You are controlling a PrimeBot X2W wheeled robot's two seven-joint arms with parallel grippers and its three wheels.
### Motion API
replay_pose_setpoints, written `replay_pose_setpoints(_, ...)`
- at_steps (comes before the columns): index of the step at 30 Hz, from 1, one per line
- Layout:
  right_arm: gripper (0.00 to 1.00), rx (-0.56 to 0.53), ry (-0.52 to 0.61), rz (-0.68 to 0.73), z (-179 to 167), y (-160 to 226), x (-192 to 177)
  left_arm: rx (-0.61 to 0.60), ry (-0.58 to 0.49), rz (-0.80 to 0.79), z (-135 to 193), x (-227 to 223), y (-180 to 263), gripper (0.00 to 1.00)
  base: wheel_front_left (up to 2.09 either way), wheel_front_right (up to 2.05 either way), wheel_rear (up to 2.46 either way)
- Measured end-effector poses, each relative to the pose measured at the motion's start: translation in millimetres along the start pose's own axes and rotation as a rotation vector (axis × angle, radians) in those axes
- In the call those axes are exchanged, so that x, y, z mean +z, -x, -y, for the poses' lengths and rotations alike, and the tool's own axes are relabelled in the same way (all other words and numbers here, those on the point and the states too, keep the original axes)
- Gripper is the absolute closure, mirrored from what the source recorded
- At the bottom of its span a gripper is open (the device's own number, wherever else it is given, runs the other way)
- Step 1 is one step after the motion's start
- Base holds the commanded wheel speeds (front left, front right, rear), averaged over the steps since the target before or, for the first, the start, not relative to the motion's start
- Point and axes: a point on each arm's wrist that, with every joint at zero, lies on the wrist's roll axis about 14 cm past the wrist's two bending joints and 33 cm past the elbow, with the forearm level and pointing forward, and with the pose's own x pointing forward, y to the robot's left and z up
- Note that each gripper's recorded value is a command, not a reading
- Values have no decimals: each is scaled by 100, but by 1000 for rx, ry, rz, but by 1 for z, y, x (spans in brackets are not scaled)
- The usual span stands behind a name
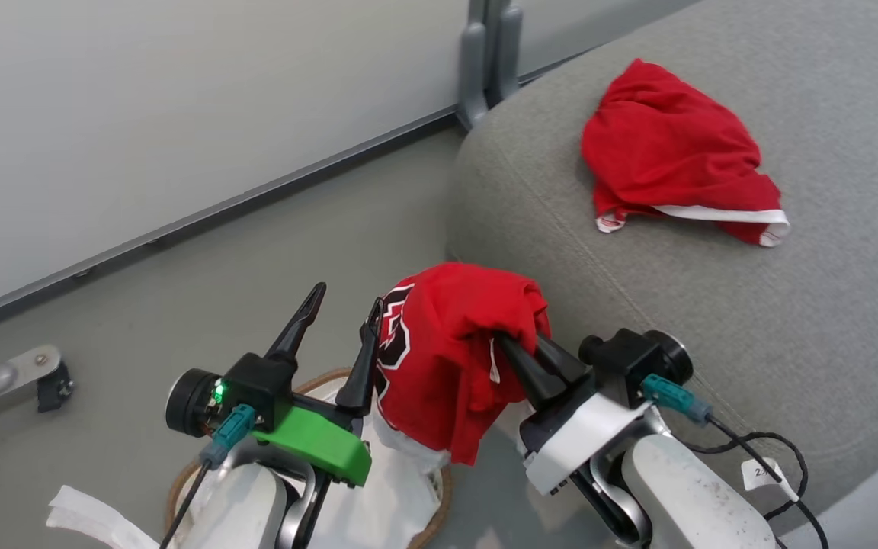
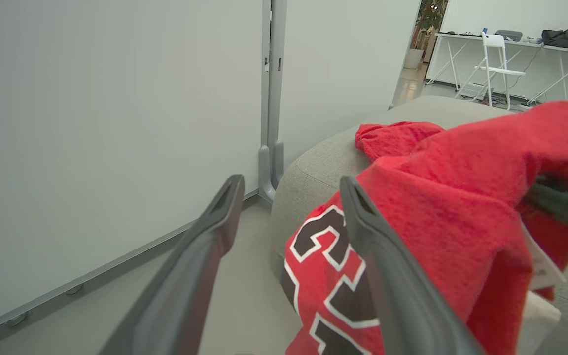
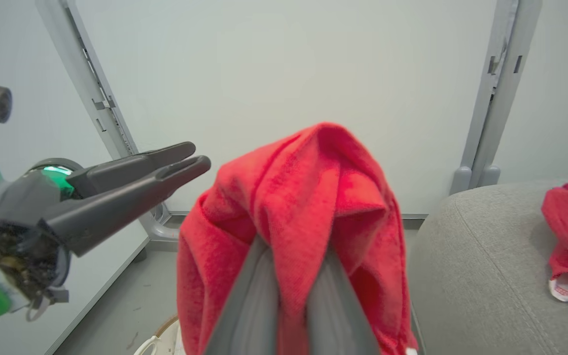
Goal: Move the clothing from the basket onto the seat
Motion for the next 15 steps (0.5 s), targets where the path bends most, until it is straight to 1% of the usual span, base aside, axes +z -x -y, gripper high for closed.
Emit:
replay_pose_setpoints(3, 100, -96, 45, 34, 30, 11, 15, -85, 1, -11, 24, -6, -12, 0, 0, 0, 0)
replay_pose_setpoints(6, 100, -167, 113, 54, 56, 19, 27, -146, 0, -29, 37, -14, -19, 0, 0, 0, 0)
replay_pose_setpoints(8, 100, -194, 170, 72, 69, 16, 39, -172, 4, -41, 42, -20, -22, 0, 0, 0, 0)
replay_pose_setpoints(11, 100, -200, 311, 103, 91, 3, 67, -197, 12, -70, 43, -33, -22, 0, 0, 0, 0)
replay_pose_setpoints(15, 100, -237, 500, 135, 133, -12, 110, -189, 29, -98, 30, -48, -22, 0, 0, 0, 0)
